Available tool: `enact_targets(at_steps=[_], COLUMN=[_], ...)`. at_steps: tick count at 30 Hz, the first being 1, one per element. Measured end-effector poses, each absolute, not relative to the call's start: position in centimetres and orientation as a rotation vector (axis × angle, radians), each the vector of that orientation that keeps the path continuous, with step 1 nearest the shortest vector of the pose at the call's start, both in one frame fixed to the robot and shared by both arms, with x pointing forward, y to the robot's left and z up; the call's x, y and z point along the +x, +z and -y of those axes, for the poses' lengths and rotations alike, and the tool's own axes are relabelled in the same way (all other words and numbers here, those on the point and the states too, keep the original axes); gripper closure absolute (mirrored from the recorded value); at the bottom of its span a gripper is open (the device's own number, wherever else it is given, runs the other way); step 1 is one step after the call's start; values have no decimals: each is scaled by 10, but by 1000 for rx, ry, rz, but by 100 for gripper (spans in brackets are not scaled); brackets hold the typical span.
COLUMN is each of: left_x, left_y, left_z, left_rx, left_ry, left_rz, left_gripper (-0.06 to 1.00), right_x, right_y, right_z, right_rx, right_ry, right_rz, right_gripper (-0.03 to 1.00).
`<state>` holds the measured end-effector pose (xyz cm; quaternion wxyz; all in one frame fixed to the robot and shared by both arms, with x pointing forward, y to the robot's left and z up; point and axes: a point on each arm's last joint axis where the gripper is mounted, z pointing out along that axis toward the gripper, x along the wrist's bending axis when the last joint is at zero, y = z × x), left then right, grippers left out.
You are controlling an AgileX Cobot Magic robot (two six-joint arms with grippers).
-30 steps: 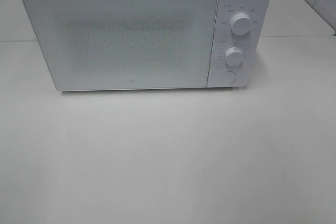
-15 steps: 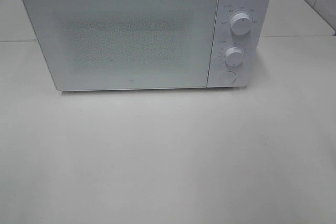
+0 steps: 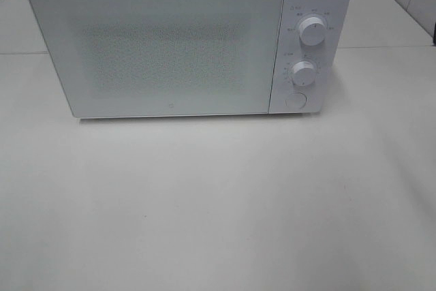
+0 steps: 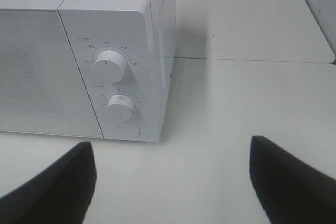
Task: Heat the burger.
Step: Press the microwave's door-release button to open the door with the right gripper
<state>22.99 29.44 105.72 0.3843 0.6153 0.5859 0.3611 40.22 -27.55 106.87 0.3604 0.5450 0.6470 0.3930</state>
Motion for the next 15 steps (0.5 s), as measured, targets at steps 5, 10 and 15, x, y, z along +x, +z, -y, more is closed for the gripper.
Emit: enact_targets(at_steps=[5, 10, 15], left_x=[230, 230, 230], left_y=[1057, 1057, 1057], left_z=[-294, -294, -294], left_rx=[1568, 1568, 1568], left_ry=[920, 920, 920], left_rz=[-1493, -1493, -1493], left_gripper=[-4, -4, -4], right_x=[423, 440, 452], right_y=[1057, 1047, 1039], right_z=[272, 268, 266], right_rx=[1412, 1417, 1445], right_ry=[1005, 1016, 1042], right_rz=[-1687, -1687, -1669], right_gripper=[25, 25, 26])
